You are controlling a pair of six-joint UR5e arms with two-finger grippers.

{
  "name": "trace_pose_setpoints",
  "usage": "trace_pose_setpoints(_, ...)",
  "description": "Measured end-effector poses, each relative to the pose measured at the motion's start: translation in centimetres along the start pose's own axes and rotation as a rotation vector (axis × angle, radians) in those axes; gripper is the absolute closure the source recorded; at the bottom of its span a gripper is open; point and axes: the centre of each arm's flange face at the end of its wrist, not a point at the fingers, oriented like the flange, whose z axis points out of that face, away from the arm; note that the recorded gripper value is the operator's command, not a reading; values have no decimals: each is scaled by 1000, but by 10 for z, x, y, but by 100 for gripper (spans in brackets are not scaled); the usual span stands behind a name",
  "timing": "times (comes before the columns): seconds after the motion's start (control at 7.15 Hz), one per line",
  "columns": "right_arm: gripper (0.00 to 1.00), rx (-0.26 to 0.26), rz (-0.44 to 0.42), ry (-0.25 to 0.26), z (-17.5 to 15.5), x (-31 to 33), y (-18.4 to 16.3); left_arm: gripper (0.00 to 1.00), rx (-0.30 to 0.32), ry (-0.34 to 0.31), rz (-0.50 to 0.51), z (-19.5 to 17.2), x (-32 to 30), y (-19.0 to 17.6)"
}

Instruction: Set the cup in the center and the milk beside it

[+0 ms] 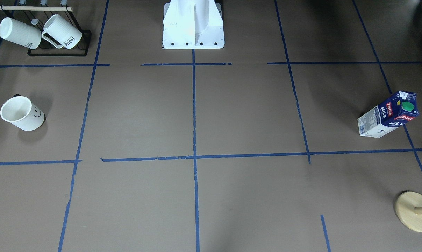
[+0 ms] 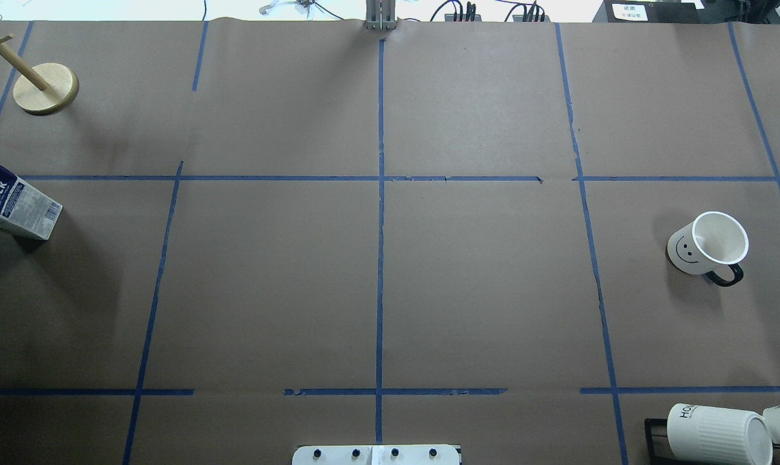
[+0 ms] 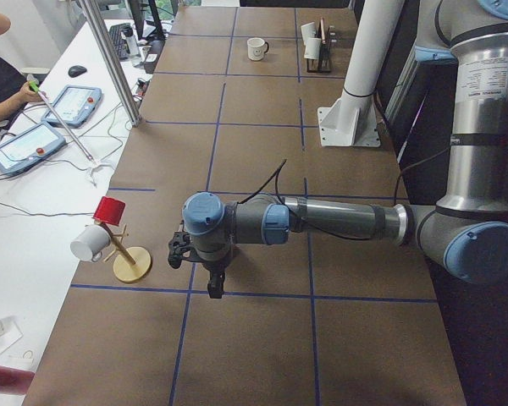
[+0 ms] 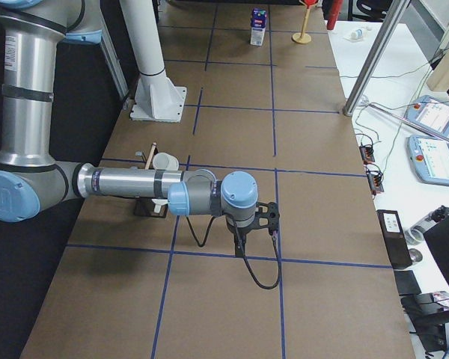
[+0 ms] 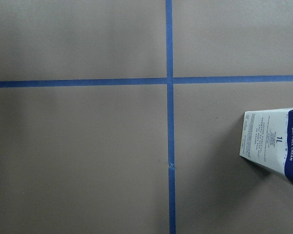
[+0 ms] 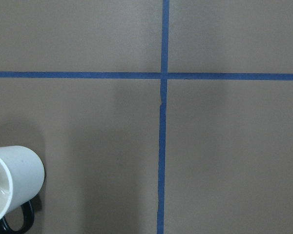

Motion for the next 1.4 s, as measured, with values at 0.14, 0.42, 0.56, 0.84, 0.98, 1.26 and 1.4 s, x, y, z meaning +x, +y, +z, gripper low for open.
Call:
trace_pose_setpoints(0.14, 0, 1, -2, 0, 0, 0, 0, 0, 1, 0, 1, 0, 0, 0)
trace_pose_setpoints(0.42, 0, 2, -2, 1, -1, 0, 0, 0, 1, -1, 1, 0, 0, 0)
trace_pose_setpoints(0.56, 0, 2, -3, 1, -1, 0, 0, 0, 1, -1, 1, 0, 0, 0)
trace_pose_setpoints(0.84, 0, 4, -5, 1, -1, -1, -1, 0, 1, -1, 1, 0, 0, 0)
trace_pose_setpoints(0.98, 0, 5, -6, 1, -1, -1, -1, 0, 2, -1, 2, -1, 1, -1)
trace_pose_setpoints(1.26, 0, 14, -15, -2, -5, -6, -2, 0, 4, -2, 4, -1, 1, -1)
trace_pose_setpoints(1.4, 0, 26, -27, -5, -10, -12, -6, 0, 6, -1, 6, -2, 2, -1)
